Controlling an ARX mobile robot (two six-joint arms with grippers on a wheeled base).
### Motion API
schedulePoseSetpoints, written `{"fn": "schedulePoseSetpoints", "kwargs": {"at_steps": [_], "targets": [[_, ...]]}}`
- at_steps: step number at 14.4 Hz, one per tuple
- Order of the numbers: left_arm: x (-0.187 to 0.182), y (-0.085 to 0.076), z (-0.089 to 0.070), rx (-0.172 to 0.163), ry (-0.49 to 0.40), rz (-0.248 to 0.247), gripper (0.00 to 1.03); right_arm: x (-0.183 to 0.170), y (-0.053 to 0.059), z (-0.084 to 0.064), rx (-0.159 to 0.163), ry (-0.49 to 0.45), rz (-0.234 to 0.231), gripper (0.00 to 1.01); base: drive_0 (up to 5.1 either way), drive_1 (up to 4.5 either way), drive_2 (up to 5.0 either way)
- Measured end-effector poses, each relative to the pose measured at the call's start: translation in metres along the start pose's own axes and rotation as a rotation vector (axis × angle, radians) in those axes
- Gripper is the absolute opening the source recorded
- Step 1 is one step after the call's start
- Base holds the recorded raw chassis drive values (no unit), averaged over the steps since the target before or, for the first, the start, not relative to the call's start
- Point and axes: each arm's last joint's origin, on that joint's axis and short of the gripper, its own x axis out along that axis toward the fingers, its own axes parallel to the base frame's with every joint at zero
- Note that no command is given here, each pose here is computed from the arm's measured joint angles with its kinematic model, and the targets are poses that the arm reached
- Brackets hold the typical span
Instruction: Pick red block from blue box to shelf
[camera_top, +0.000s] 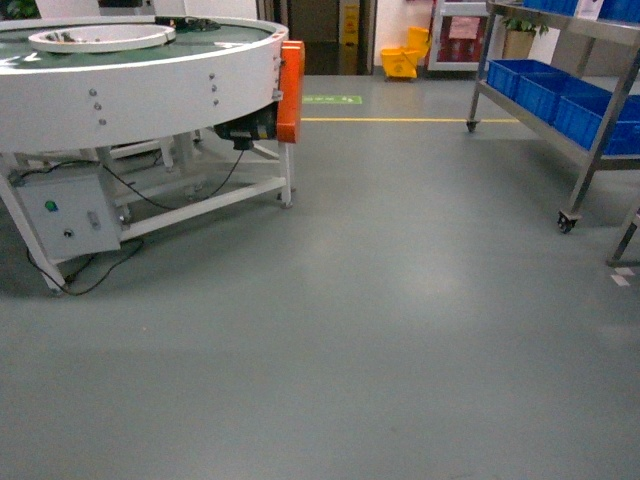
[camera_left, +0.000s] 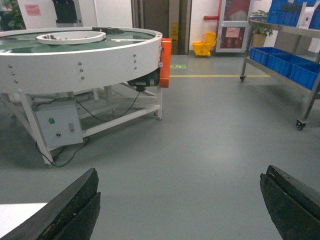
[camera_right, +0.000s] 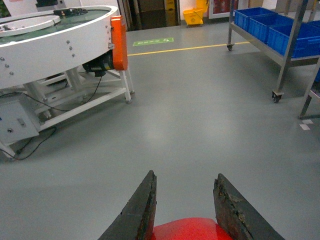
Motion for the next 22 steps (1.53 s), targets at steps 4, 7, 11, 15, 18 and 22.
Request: {"fn": "schedulePoseSetpoints", "kwargs": {"at_steps": [4,7,11,15,18,22], "targets": [[0.0,0.0,-0.0002,0.0,0.002,0.0,0.98,0.0001,0.0001,-0.0004,0.0,0.004,0.004,0.28,-0.1,4.15,-4.3],[0.0,0.0,0.0,0.0,0.0,0.0,0.98,0.0001,0.0001,-0.0003,0.0,0.004,0.004,0.28,-0.2,4.07,-4.4],[0.0,0.0,-0.0003,0.0,0.003,0.0,0.98,0.0002,0.0001,-0.0004,0.0,0.006,0.004,0.28,-0.2,4.07,-4.4],[0.0,0.0,-0.0001,0.0,0.001,0.0,0.98,0.0002,0.0001,-0.0005,0.0,0.006,0.004,0.28,-0.2,4.07,-4.4],[0.0,0.0001,0.0001,0.0,-0.001,0.002,0.98,0.0002,0.0001,-0.0006,0.0,0.009,0.004,0.28,-0.2,4.07,-4.4],[0.0,0.0,-0.0001,0.0,0.001,0.0,0.98,0.0002,0.0001,-0.0003,0.0,0.006,0.004,0.28,-0.2,4.07,-4.4]]}}
